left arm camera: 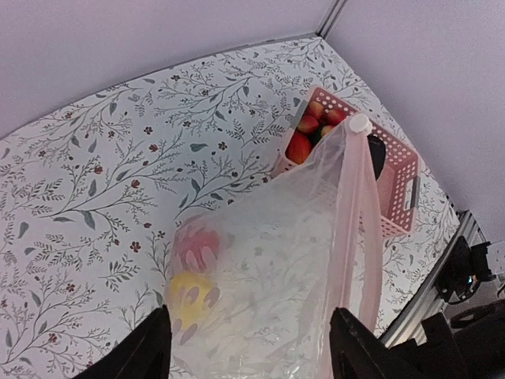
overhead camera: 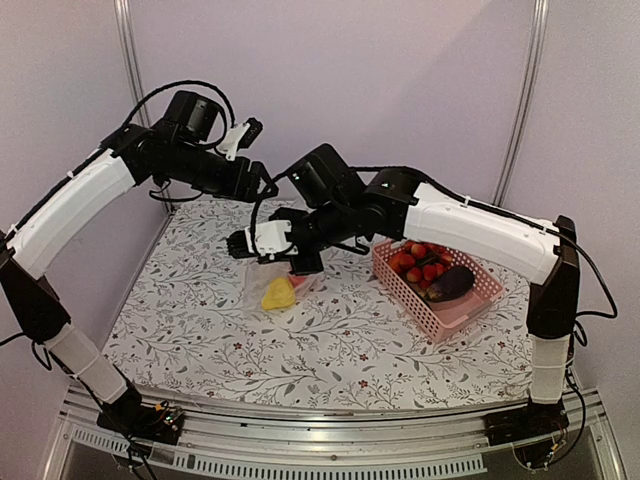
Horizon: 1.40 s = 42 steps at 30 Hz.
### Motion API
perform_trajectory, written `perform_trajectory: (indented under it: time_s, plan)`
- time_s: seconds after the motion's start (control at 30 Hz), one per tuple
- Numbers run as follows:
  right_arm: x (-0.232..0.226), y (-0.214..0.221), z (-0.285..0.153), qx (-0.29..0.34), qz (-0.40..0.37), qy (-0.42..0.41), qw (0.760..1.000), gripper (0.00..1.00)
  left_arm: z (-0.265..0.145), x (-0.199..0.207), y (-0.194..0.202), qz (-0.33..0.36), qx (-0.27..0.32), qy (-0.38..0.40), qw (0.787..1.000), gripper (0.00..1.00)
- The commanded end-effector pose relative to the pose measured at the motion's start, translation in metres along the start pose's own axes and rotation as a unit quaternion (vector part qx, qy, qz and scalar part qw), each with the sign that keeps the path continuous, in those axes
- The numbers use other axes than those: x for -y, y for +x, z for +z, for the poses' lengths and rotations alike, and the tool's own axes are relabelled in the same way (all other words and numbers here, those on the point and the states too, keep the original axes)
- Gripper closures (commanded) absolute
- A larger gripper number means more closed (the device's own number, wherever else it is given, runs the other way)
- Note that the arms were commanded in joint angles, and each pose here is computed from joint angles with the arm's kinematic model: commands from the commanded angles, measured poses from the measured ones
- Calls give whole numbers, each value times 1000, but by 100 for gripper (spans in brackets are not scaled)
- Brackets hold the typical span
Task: Place the food in the zip-top bag and seal the zipper
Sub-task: Pass from the right arm to the left, then pass from the left arm to the right
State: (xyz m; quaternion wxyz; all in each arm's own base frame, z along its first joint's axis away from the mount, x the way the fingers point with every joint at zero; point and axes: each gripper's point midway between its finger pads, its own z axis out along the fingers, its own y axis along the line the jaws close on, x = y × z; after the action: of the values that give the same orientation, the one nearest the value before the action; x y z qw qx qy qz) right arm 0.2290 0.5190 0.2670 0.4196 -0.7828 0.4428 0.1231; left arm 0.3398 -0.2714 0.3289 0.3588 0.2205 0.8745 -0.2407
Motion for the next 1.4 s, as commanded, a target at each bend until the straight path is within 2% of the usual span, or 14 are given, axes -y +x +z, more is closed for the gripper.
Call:
perform_trajectory:
  time_s: [0.0, 0.1, 0.3, 0.43, 0.5, 0.63, 0.7, 0.77, 0.83, 1.0, 1.1, 1.3, 1.37]
  plan:
    - [8, -17, -24, 0, -14, 24, 1000, 98, 2, 37, 14, 37, -43, 45, 997, 32]
    - [11, -22, -27, 0, -18, 33, 999, 98, 11, 49, 21, 63, -59, 50, 995, 31]
    - [16, -29, -35, 1, -19, 46, 999, 95, 36, 47, 37, 95, -97, -2, 991, 31]
    - [15, -29, -38, -1, -17, 47, 999, 94, 46, 40, 39, 95, -107, -24, 989, 39]
    - [15, -30, -41, 0, -14, 47, 999, 94, 49, 44, 42, 99, -114, -10, 989, 48]
    - [12, -26, -45, -6, -5, 49, 999, 90, 53, 50, 40, 93, -116, 16, 989, 75]
    - [12, -25, -50, -10, 1, 52, 999, 81, 52, 50, 32, 88, -105, 22, 990, 87]
    - [10, -26, -57, -8, 12, 50, 999, 71, 47, 50, 21, 85, -88, 26, 992, 92]
    - [8, -28, -68, -3, 23, 44, 999, 66, 43, 50, 13, 85, -73, 30, 993, 96]
    - [24, -29, -117, 32, 77, 47, 995, 62, 35, 52, 2, 87, -53, 38, 994, 99]
    - [36, -11, -137, 26, 99, 65, 993, 58, 34, 52, 3, 89, -53, 41, 994, 98]
    - [31, 27, -132, -28, 70, 73, 994, 37, 33, 58, 7, 95, -58, 64, 992, 96]
    - [28, 32, -124, -35, 64, 68, 995, 34, 32, 63, 8, 95, -58, 80, 991, 95]
